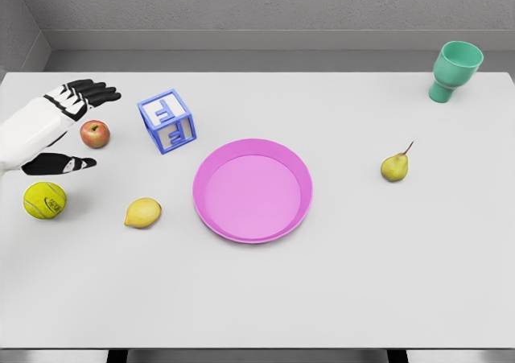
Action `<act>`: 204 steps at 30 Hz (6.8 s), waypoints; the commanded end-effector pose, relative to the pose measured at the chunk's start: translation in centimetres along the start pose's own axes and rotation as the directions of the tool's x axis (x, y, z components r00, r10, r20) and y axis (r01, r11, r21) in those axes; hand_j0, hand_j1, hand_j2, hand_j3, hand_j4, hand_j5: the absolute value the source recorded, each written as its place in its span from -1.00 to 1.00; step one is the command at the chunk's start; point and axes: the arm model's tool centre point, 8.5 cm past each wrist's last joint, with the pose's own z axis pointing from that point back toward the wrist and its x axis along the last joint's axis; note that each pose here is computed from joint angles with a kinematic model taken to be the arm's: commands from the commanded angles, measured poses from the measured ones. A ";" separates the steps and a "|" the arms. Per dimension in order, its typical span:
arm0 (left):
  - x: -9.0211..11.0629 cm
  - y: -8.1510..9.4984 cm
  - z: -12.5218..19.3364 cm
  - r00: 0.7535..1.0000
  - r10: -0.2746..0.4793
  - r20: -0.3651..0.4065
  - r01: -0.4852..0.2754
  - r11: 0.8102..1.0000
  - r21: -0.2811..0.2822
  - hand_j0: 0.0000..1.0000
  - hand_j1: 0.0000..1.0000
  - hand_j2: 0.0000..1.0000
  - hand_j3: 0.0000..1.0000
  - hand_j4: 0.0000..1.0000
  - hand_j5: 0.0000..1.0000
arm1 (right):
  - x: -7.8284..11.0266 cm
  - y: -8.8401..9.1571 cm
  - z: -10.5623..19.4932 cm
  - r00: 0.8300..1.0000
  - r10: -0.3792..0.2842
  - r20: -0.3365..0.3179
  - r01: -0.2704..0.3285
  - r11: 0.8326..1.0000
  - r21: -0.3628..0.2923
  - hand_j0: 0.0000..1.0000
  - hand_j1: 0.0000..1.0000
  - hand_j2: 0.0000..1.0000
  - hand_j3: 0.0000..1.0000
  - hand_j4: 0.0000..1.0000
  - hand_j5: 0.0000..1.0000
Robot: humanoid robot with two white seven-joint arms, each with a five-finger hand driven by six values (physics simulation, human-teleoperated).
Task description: Put the lemon on the plate with left arm
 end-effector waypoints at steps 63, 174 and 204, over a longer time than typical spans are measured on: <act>2.5 -6.3 -0.7 0.983 -0.034 0.181 0.123 0.851 -0.510 0.73 0.73 0.73 0.73 0.73 0.73 | 0.1 0.0 0.0 1.000 0.009 0.002 -0.009 1.000 -0.001 1.00 1.00 1.00 1.00 1.00 1.00; 4.1 -7.1 -4.6 0.959 -0.106 0.263 0.228 0.838 -0.496 0.10 0.10 0.10 0.10 0.10 0.10 | 0.1 0.0 0.0 1.000 0.007 0.002 -0.007 1.000 -0.001 1.00 1.00 1.00 1.00 1.00 1.00; 10.6 -6.4 -13.2 0.901 -0.063 0.429 0.223 0.915 -0.335 1.00 1.00 1.00 1.00 1.00 1.00 | 0.1 0.0 0.0 1.000 0.009 0.002 -0.009 1.000 -0.001 1.00 1.00 1.00 1.00 1.00 1.00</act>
